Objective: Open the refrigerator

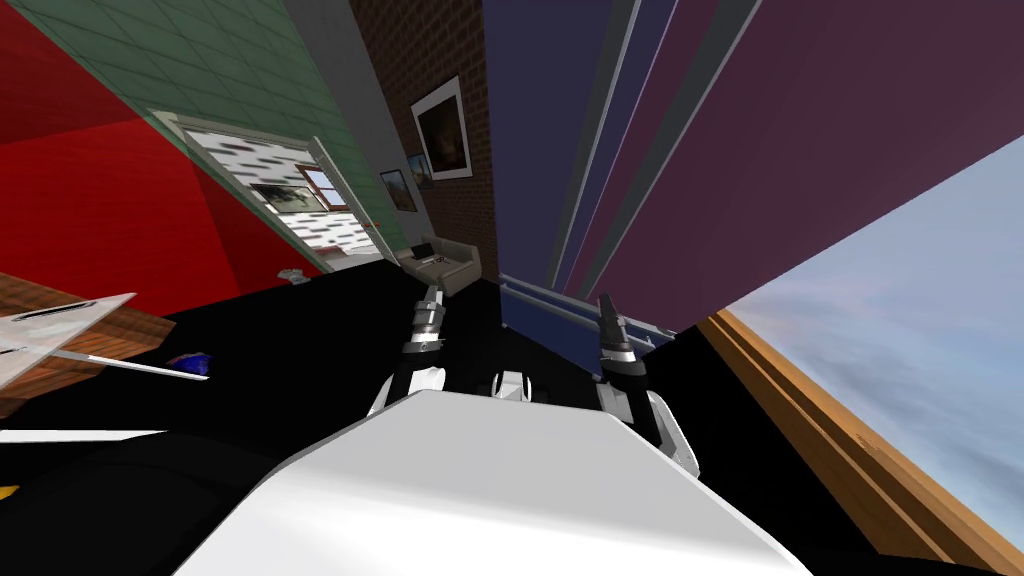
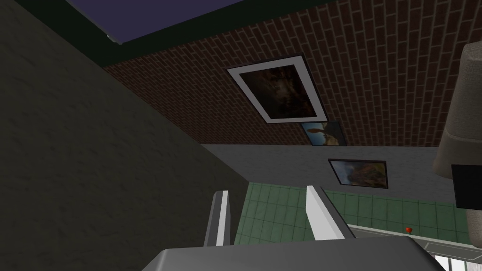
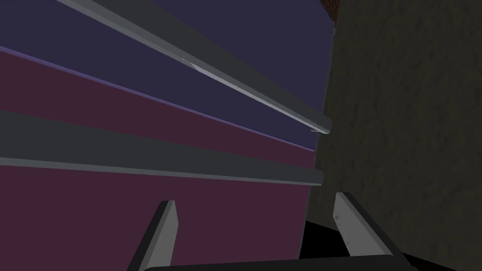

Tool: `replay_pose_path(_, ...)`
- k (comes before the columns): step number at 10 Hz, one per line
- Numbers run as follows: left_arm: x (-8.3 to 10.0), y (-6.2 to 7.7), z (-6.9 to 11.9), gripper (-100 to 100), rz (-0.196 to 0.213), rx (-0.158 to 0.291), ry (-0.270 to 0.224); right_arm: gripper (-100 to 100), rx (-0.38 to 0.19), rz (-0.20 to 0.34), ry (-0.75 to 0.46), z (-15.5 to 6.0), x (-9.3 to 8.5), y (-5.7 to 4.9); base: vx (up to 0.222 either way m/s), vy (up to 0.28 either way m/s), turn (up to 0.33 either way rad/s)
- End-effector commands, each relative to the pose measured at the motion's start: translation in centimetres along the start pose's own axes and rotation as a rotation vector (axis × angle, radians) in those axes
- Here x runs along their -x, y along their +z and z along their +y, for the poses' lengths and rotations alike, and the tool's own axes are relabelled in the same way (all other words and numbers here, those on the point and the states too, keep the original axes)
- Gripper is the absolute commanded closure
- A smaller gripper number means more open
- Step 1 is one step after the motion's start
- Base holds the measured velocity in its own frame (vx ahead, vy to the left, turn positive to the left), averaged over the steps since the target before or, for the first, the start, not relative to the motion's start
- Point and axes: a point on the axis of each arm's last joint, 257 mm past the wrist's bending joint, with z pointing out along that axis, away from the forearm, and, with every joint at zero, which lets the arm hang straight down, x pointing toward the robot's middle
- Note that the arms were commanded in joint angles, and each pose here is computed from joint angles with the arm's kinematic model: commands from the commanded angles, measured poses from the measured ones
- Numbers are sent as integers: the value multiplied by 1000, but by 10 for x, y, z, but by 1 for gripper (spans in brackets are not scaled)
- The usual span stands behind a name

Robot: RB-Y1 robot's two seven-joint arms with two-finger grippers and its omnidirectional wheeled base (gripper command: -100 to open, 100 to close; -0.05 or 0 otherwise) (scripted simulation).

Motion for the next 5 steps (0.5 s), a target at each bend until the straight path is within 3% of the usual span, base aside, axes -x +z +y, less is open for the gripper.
replay_pose_path(1, 0, 0, 0, 0, 0, 0, 0, -100, -12, 35, -137, -11, -5, -6, 102, 35, 15)
replay_pose_path(5, 0, 0, 0, 0, 0, 0, 0, -100, -23, 70, -280, -23, -10, -13, 92, 36, 7)
